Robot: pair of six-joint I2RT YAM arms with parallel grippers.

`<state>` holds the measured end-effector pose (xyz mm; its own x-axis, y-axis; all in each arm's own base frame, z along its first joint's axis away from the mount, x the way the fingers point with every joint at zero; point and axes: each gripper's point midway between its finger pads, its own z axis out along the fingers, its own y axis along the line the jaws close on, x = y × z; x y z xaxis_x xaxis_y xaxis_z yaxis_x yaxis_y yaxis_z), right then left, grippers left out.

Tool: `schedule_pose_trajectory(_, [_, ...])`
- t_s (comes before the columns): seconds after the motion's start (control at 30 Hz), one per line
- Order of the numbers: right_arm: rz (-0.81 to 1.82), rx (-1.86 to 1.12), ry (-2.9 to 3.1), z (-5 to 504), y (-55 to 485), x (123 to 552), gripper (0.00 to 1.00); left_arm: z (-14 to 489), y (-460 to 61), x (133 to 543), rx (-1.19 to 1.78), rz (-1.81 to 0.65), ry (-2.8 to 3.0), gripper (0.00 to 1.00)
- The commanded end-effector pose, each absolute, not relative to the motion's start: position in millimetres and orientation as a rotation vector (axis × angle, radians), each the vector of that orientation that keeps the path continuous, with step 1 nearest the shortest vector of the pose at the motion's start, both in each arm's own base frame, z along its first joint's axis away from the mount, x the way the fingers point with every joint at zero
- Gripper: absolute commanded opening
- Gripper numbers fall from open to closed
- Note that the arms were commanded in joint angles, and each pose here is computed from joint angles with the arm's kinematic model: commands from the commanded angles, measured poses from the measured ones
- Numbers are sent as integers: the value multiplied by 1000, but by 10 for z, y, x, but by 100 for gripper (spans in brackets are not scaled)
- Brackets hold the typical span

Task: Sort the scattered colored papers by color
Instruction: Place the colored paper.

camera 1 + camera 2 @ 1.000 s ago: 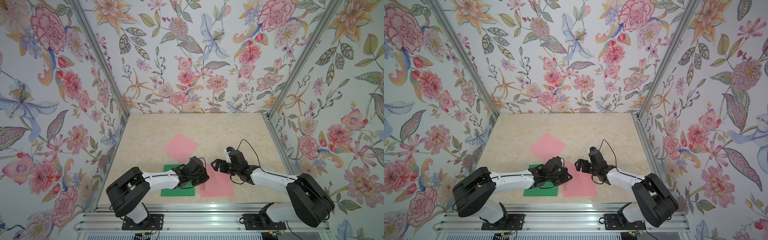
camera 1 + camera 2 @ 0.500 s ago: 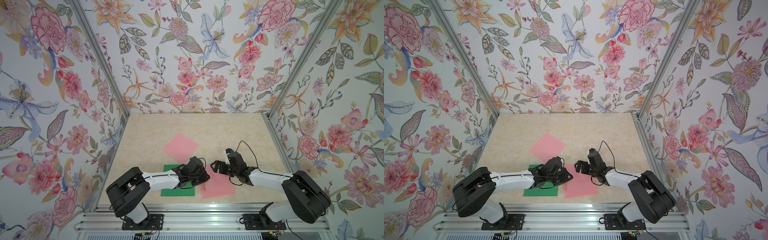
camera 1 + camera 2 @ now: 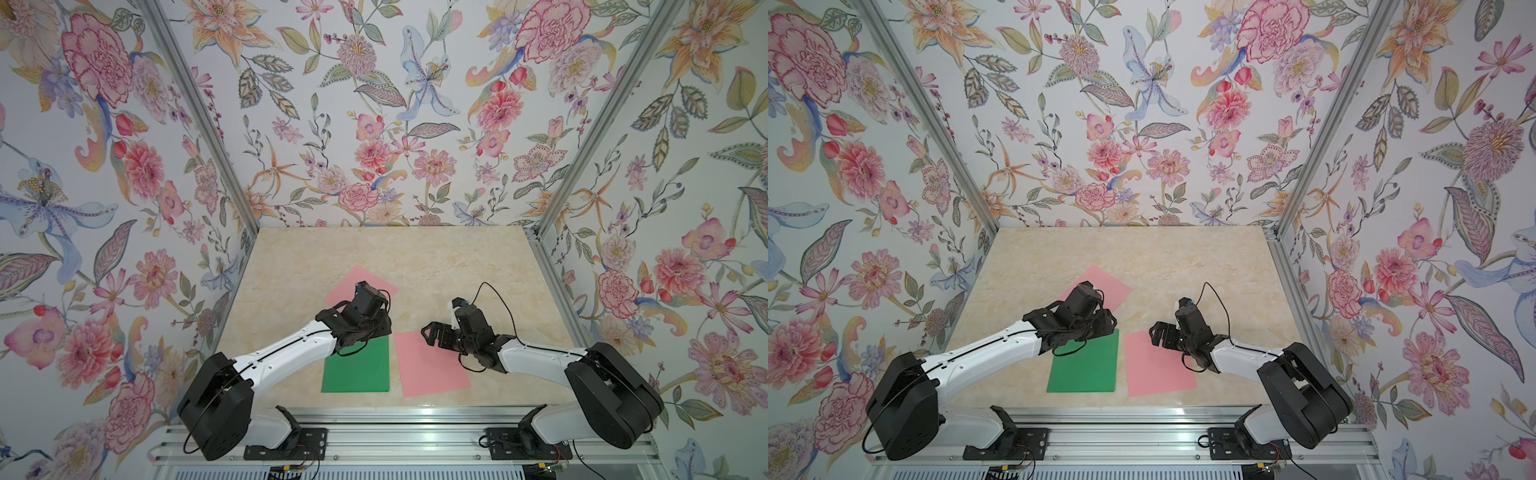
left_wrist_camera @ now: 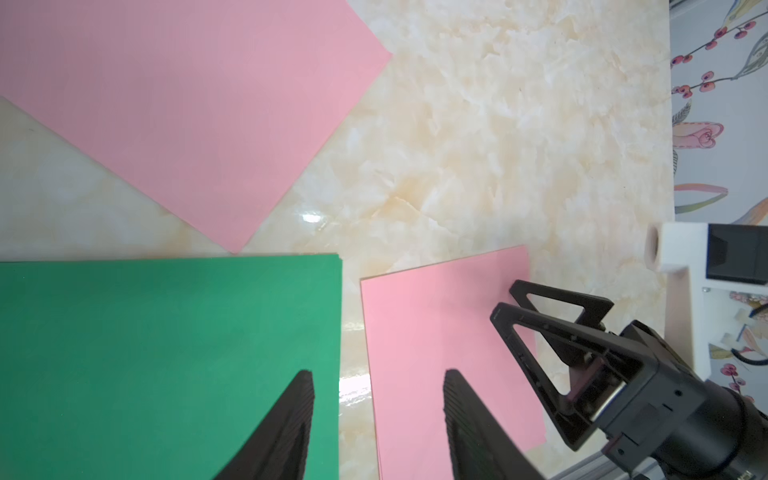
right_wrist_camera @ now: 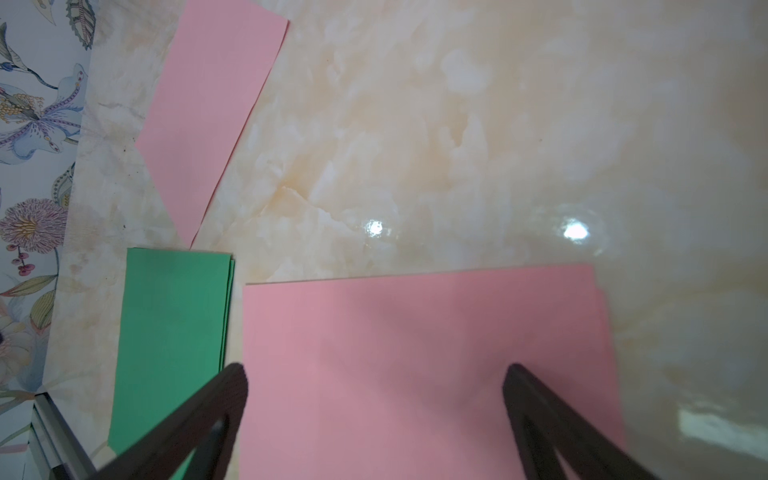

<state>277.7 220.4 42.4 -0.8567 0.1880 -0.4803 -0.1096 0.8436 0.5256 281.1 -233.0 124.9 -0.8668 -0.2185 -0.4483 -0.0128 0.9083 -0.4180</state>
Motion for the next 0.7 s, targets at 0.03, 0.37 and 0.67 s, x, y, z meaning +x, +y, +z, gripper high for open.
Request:
schedule_pose_trajectory(0.03, [668,96,2587,205,2037,2575,100,1248,-2017,2859,-145,-412,2572,54])
schedule_pose_trajectory(0.37, [636,99,2578,267,1989,2569,100,1253,-1693,2992,-231,-312,2523,55])
schedule_pose_trajectory(0.67, [734,-21,2391,1085,2384,3052,100,1162,-1764,3310,-303,-501,2389,55])
